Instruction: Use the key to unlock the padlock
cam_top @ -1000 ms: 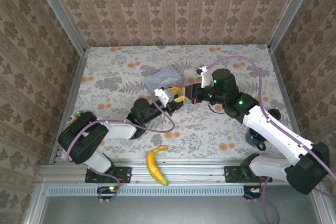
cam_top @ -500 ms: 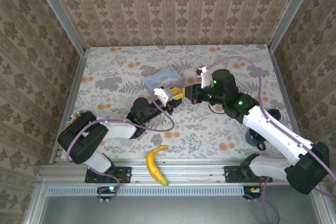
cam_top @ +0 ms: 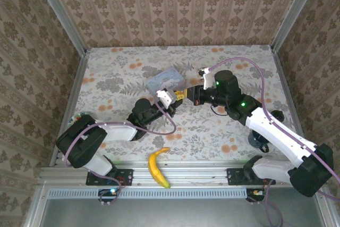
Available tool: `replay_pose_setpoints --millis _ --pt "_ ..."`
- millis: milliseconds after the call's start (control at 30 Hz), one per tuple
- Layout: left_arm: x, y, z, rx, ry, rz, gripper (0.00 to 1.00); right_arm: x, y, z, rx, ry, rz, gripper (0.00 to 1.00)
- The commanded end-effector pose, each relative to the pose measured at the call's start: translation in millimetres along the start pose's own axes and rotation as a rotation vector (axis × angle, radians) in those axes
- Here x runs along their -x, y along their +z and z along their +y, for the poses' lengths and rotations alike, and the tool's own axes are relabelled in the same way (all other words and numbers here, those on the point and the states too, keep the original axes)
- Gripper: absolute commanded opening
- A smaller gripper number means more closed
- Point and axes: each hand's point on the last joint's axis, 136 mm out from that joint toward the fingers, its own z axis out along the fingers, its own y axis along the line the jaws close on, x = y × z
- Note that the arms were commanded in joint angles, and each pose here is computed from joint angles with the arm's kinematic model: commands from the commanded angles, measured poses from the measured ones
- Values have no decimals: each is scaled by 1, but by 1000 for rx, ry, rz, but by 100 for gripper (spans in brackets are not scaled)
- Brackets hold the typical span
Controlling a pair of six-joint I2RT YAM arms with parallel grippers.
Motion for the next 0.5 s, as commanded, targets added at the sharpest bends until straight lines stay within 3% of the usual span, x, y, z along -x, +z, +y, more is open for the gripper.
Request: replay_pose_setpoints --millis 0,167,200,233,300,467 --pt "21 -1 6 29 83 -29 0 -2 -3 1 -2 9 -2 0" --pt "20 -1 7 38 110 -13 0 -3 -3 -1 -11 10 -1 0" --pt "20 -1 8 41 108 -10 2 -3 -3 -1 -9 10 0 0" --pt "19 -1 8 43 108 -10 15 -3 -4 0 -10 8 -1 0" --pt "19 -2 7 40 103 -16 25 -1 -4 1 -5 6 -3 0" --pt "16 1 6 34 85 -18 27 1 -5 3 2 6 -7 0"
